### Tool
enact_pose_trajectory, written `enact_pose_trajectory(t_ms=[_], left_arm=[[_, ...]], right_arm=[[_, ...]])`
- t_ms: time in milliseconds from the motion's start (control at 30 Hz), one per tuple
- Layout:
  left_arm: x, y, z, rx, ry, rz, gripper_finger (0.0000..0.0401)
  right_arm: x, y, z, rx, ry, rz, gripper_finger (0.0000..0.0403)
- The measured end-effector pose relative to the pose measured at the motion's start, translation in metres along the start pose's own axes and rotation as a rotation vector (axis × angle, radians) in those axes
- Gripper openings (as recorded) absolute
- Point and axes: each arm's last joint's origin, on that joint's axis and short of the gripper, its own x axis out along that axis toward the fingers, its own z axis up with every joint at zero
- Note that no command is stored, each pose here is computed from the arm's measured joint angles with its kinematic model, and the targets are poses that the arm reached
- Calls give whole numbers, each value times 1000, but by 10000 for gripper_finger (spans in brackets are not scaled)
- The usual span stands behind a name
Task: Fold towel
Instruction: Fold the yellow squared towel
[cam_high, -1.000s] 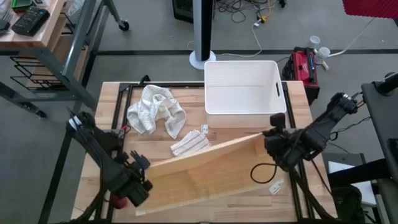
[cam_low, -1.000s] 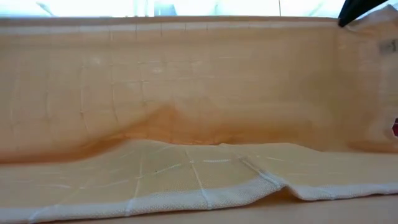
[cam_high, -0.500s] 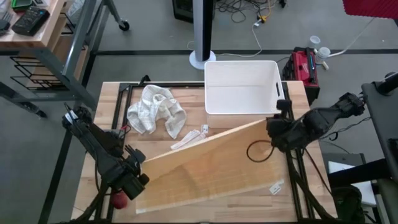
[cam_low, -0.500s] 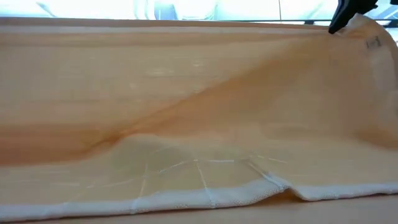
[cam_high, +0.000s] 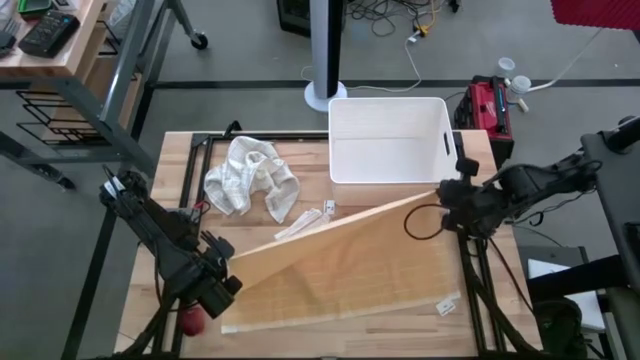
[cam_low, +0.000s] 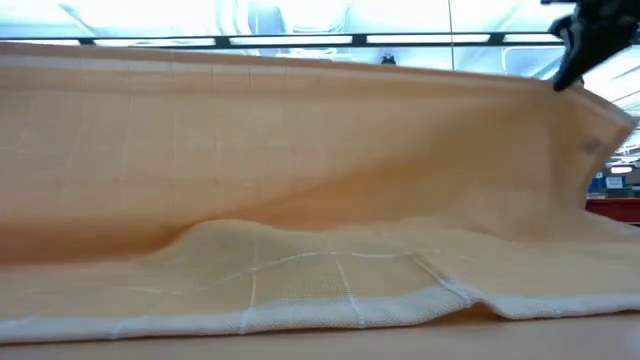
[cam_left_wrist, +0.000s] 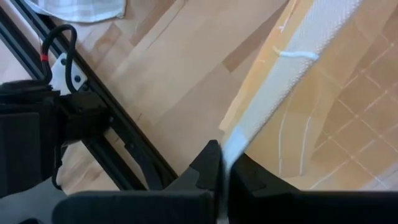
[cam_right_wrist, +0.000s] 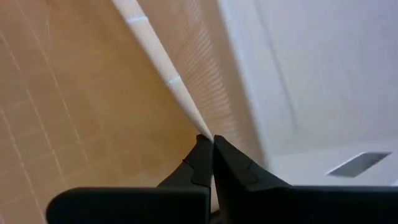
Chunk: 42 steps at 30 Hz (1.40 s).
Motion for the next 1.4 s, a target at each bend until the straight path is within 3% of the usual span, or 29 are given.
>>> enact_pose_trajectory(t_ms=[300, 467, 633, 800, 1000, 1200, 1400], left_arm=[[22, 4, -1, -79, 29, 93, 0], [28, 11, 2, -109, 29, 123, 0], [20, 24, 7, -125, -8, 62, 0], [11, 36, 8, -63, 17, 0, 0], [9, 32, 7, -12, 75, -13, 0], [22, 16, 2, -13, 103, 47, 0], [31, -10, -8, 39, 183, -44, 0]], right_arm=[[9, 11, -4, 45, 60, 177, 0], [-5, 4, 7, 30, -10, 146, 0], [-22, -6, 14, 55, -61, 164, 0], [-20, -1, 12, 94, -3, 273, 0], [4, 21, 1, 68, 137, 441, 0], [22, 47, -9, 56, 234, 659, 0], [25, 65, -17, 31, 290, 794, 0]])
